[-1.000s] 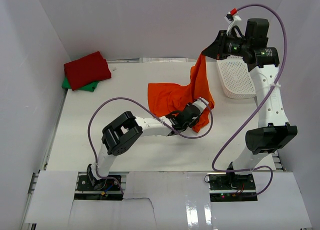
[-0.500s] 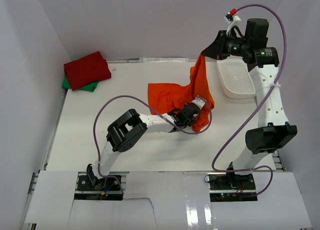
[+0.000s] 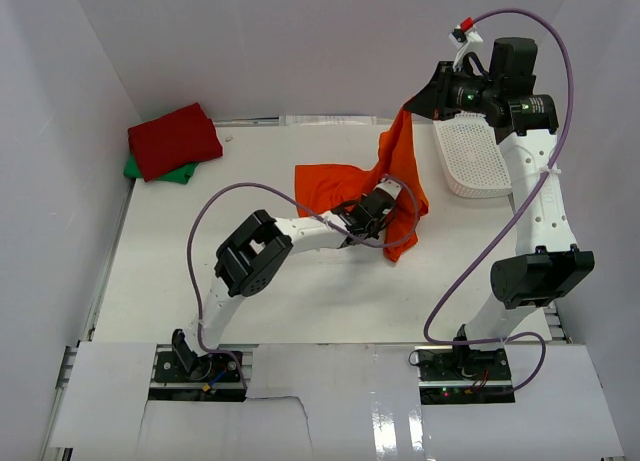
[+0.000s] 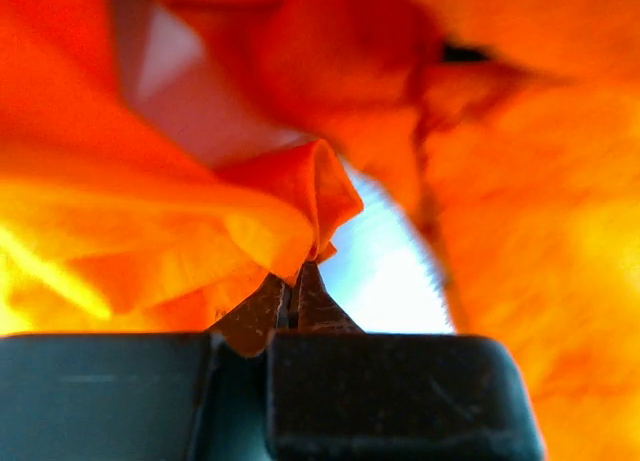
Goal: Fold and stack the t-shirts
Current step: Flatten out the tshirt
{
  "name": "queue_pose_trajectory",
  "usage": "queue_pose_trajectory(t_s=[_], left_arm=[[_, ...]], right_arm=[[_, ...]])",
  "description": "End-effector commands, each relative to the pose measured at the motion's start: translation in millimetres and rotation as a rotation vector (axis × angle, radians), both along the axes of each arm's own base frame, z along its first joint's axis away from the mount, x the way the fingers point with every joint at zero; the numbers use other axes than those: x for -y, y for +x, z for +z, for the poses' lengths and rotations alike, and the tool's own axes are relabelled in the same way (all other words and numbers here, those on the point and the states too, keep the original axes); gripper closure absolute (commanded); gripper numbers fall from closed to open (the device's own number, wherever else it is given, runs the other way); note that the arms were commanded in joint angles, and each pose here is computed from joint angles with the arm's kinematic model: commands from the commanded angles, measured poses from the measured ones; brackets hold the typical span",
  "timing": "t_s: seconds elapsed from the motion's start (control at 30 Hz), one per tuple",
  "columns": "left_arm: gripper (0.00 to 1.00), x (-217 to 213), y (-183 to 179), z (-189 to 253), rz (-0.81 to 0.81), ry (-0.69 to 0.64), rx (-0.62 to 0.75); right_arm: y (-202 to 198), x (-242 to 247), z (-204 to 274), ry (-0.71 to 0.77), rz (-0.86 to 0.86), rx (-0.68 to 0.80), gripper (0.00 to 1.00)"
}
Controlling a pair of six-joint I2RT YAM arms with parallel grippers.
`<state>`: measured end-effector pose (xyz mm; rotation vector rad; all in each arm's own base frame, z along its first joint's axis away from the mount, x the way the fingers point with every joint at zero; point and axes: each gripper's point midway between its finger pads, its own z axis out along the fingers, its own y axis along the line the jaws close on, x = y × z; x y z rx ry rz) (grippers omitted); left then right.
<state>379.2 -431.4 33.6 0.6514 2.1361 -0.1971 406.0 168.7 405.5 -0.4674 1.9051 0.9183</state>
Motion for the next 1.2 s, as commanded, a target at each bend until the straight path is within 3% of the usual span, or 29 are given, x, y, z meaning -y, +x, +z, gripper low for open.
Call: queue_pose_trajectory(t_s=[0.0, 0.03, 0.1, 0.13, 0.23, 0.4, 0.57, 0.67, 0.87, 1.17], left_arm=[[1.00, -26, -1, 57, 0.030, -0.034, -0.022], [1.00, -29, -8, 98, 0.012, -0.100, -0.009], [1.00, -45, -20, 124, -0.027, -0.148, -0.020], [1.00, -56, -33, 167, -0.053, -0.214, -0.001], [1.00, -96, -55, 226, -0.068, -0.314, -0.004], [1.00, -164, -59, 287, 0.021, -0.392, 0.052], [1.00, -248, -25, 298, 0.230, -0.400, 0.066], [1.00, -277, -14, 301, 0.268, -0.455, 0.037], [1.00, -294, -14, 329, 0.263, -0.525, 0.074], [1.00, -294, -69, 391, 0.142, -0.650, 0.158]], right_arm=[[2, 16, 17, -0.044, -0.109, 0.053, 0.92], [5, 20, 16, -0.056, -0.137, 0.054, 0.92], [9, 30, 16, -0.076, -0.193, 0.050, 0.92], [10, 33, 15, -0.073, -0.203, 0.044, 0.92], [16, 40, 13, -0.066, -0.233, 0.029, 0.92], [20, 39, 6, -0.058, -0.224, -0.002, 0.92], [9, 42, 4, -0.065, -0.239, -0.006, 0.92], [-9, 46, 10, -0.077, -0.252, 0.012, 0.92], [-51, 56, 38, -0.100, -0.289, 0.059, 0.92], [-141, 58, 77, -0.055, -0.279, 0.190, 0.92]])
